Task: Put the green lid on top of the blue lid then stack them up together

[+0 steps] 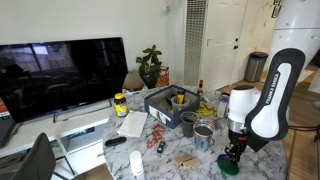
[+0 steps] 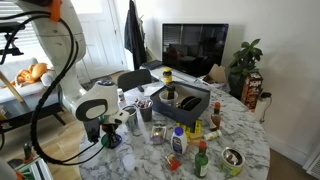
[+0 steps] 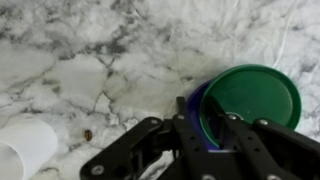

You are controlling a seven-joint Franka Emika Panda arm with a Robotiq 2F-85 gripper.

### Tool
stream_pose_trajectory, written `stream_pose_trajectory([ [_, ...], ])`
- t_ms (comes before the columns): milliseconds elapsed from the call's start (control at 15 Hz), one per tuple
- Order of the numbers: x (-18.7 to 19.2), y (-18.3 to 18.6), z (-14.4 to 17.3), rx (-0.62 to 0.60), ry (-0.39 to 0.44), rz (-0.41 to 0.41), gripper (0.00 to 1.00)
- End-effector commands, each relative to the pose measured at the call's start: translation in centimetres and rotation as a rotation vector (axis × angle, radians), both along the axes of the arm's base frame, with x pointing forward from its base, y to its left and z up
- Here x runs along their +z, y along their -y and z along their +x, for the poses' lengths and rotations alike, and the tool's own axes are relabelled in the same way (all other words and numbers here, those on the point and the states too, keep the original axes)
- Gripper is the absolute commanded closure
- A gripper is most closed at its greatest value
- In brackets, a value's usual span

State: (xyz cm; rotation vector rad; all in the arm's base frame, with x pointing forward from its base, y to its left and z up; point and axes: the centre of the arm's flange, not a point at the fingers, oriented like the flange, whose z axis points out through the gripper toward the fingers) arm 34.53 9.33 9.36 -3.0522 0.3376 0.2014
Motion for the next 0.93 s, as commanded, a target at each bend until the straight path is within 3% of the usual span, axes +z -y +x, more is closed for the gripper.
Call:
stream_pose_trajectory([
  [0,-0.43,0.5,-0.22,-0.013,0.01,-0.004,0.73],
  [467,-0.62,0.67,-0.02,-0.017,0.009,-0.004,0.76],
  [800,-0.64,0.86,-0.03,-0.022,0.009,-0.005,0.92],
  [867,-0.64,0.87,-0.05,-0.022,0.009,-0.005,0.88],
])
